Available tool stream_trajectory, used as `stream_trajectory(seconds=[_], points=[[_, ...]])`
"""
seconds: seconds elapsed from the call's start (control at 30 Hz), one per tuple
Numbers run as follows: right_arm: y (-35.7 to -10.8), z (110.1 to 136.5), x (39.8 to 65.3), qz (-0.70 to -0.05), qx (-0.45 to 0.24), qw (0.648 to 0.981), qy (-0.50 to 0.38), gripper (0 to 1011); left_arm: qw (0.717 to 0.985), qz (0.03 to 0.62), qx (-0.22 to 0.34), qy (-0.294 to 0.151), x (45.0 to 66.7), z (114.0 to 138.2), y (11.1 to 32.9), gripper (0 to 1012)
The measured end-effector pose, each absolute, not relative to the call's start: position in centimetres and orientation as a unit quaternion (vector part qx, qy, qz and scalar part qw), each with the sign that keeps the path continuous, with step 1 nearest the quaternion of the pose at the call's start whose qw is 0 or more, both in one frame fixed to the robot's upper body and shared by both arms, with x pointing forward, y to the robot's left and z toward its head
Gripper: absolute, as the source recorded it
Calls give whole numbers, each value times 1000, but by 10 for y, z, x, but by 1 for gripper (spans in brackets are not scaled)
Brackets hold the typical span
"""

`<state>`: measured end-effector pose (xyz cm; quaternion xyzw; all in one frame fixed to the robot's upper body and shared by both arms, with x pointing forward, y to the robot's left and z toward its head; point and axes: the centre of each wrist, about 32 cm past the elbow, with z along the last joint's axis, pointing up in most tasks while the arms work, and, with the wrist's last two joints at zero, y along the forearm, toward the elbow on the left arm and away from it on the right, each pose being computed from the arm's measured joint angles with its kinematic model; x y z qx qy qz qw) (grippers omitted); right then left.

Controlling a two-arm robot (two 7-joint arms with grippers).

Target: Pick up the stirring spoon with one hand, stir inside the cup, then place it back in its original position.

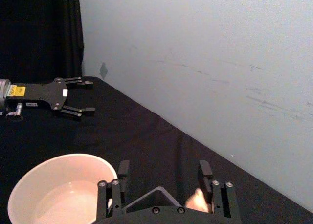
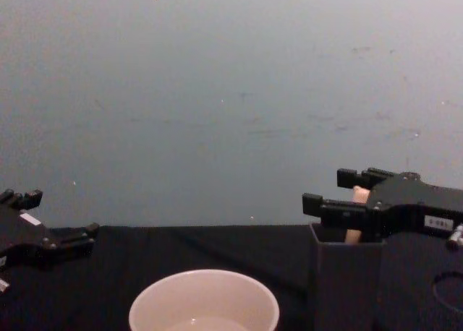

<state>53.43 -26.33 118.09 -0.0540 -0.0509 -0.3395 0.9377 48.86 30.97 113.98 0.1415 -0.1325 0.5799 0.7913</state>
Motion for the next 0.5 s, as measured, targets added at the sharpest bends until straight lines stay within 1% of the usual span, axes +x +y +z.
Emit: stream_trajectory(seconds=[0.2, 0.37, 0.5], points=[[-263, 1181, 534, -339, -54, 938, -51, 1002, 791, 580, 142, -132, 489, 1140, 310, 1001], [-264, 1186, 535, -340, -40, 937, -62, 1002, 791, 580, 142, -132, 489, 1140, 310, 1001], [-264, 1197, 536, -344, -14, 935, -86, 1002, 791, 580, 141, -132, 489, 1140, 310, 1001]])
